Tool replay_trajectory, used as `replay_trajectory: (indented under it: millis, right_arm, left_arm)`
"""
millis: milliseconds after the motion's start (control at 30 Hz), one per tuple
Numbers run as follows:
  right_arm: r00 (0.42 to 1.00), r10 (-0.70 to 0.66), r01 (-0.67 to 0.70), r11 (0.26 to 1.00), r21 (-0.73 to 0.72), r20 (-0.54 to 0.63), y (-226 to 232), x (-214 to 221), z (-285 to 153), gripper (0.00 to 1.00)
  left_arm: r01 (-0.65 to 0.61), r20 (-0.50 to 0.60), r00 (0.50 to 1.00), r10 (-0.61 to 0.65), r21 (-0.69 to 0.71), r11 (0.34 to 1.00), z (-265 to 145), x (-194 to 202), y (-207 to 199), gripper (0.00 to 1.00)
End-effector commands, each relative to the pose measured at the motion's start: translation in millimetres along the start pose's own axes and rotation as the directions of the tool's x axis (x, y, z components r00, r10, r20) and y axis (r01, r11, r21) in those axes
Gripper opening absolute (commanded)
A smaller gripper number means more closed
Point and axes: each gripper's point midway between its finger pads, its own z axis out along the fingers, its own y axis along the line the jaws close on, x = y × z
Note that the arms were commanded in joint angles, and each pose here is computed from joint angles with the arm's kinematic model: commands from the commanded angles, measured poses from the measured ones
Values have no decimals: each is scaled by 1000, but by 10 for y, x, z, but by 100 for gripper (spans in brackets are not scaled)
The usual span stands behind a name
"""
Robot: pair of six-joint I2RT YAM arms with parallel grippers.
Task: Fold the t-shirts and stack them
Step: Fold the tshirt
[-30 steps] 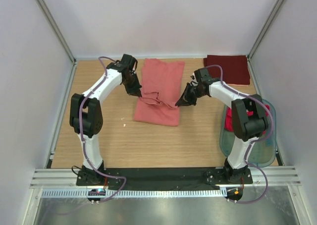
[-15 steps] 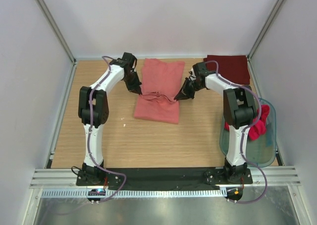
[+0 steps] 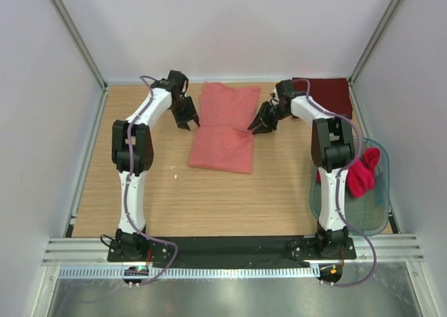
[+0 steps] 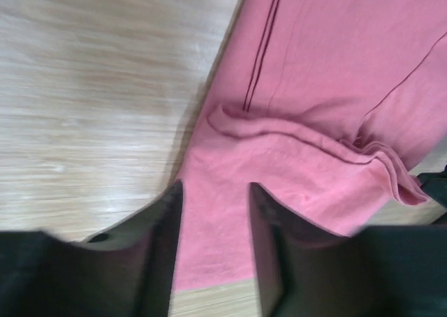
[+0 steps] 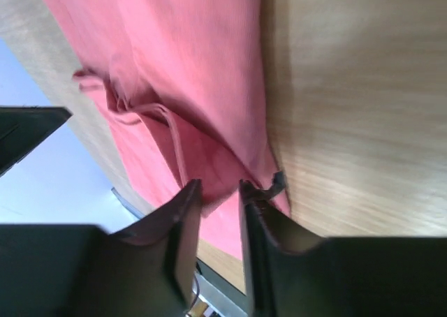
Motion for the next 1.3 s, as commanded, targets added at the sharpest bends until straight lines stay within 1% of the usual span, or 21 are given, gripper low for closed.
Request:
replay_trajectory:
  millis: [0, 33, 67, 100, 133, 167, 200, 233, 267, 333, 367, 400, 433, 467, 533, 567, 767, 900, 1000, 1167, 1267]
  right_arm:
    - [996, -69, 67, 997, 26, 58, 77, -314, -229, 38]
    - [995, -94, 92, 993, 75, 21, -6, -245, -303, 41]
    - [990, -134, 127, 982, 139, 45, -64, -297, -387, 43]
    - [984, -169, 157, 974, 162, 62, -25, -333, -493, 45]
    - [984, -174, 162, 969, 184, 48, -52, -274, -560, 49]
    - [976, -211, 198, 966, 168, 62, 49, -229, -695, 51]
    - [980, -195, 188, 968, 166, 27, -26, -85, -669, 53]
    - [978, -207, 201, 969, 143, 24, 18, 0, -681, 56]
    - [981, -196, 196, 974, 113, -12, -12, 230, -697, 57]
    - [972, -233, 234, 970, 68, -23, 49, 447, -631, 60]
    - [975, -211, 216, 973, 74, -74, -108, 678, -532, 60]
    - [969, -228, 233, 972, 43, -93, -121, 884, -492, 61]
    - [963, -260, 262, 965, 18, -76, -14, 894, -495, 61]
    - [962, -248, 253, 967, 26, -114, -154, 1075, -431, 61]
    - [953, -279, 282, 959, 10, -116, -179, 1207, -374, 61]
    - [956, -258, 263, 964, 24, -140, -309, 1316, -328, 61]
    - [955, -254, 261, 965, 26, -150, -459, 1428, -175, 61]
    - [958, -246, 253, 967, 38, -145, -503, 1400, -95, 59]
    - [958, -238, 246, 968, 37, -159, -496, 1411, -55, 56]
    - [956, -243, 254, 966, 53, -166, -534, 1451, -61, 56]
    - [956, -237, 248, 968, 46, -174, -544, 1475, -39, 52]
  left_arm:
    - [-53, 94, 994, 52, 5, 999, -352, -268, -81, 47]
    - [-81, 129, 988, 83, -21, 997, -445, -339, -43, 50]
    - [-101, 138, 985, 105, -31, 994, -506, -336, -23, 53]
    - [-128, 184, 974, 129, -16, 992, -686, -370, -64, 56]
    - [-149, 200, 969, 148, -9, 989, -747, -357, -59, 58]
    - [-187, 139, 973, 185, 2, 982, -619, -148, 42, 60]
    - [-215, 161, 965, 205, 48, 975, -770, -89, -18, 61]
    - [-239, 158, 962, 224, 82, 968, -740, -26, -37, 61]
    - [-246, 67, 969, 239, 139, 959, -606, 284, 18, 61]
    - [-264, 63, 964, 257, 192, 945, -603, 436, 27, 61]
    - [-265, 9, 963, 269, 222, 938, -506, 659, 108, 61]
    - [-283, 42, 959, 282, 253, 925, -562, 678, 75, 61]
    - [-287, 42, 957, 286, 257, 923, -551, 725, 102, 61]
    - [-295, 47, 955, 293, 264, 918, -545, 761, 106, 61]
    - [-303, 38, 952, 304, 275, 913, -498, 863, 170, 61]
    - [-309, 38, 949, 312, 290, 906, -469, 889, 161, 61]
    - [-318, -7, 943, 333, 279, 906, -248, 1019, 257, 61]
    - [-315, -29, 942, 336, 282, 906, -134, 1056, 284, 57]
    - [-296, -62, 943, 327, 291, 910, -94, 1118, 280, 54]
    - [-296, -93, 940, 329, 263, 918, -98, 1267, 390, 54]
    - [-295, -104, 938, 330, 256, 921, -89, 1346, 451, 55]
